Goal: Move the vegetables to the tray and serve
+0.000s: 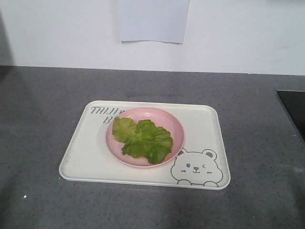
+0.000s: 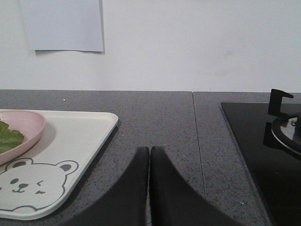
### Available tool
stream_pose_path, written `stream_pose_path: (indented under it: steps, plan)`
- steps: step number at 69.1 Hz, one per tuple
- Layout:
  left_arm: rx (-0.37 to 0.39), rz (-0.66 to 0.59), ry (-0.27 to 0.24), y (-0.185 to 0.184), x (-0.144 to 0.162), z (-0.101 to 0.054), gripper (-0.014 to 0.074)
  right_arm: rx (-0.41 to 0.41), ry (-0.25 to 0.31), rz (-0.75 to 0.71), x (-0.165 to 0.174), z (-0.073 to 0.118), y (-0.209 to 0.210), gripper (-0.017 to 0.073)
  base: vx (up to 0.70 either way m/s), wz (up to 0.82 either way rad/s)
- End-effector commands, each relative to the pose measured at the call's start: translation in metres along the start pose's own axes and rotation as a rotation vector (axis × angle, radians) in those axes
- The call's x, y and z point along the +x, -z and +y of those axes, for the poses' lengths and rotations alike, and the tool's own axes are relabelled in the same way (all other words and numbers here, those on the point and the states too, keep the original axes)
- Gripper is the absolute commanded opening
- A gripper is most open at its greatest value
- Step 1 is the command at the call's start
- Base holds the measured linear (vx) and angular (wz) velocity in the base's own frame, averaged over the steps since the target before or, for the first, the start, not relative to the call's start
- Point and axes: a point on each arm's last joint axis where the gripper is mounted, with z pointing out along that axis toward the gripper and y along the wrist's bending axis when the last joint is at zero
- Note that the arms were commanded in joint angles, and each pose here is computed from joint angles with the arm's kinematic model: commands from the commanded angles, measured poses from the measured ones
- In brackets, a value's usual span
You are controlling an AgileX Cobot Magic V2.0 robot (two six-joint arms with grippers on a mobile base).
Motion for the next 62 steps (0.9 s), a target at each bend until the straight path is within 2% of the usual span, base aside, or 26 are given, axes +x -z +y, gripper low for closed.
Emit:
stream_pose_path:
  steps: [1, 62]
  plan:
    - [0.001, -0.064, 0.01, 0.0004, 0.0015, 0.0001, -0.0007, 0.002, 0.012, -0.077, -0.0027, 0.0, 0.0003, -0.0006, 0.0, 0.0]
    - [0.001, -0.064, 0.01, 0.0004, 0.0015, 0.0001, -0.0007, 0.002, 0.011, -0.075, -0.0025, -0.0001, 0.0001, -0.0006, 0.0, 0.0]
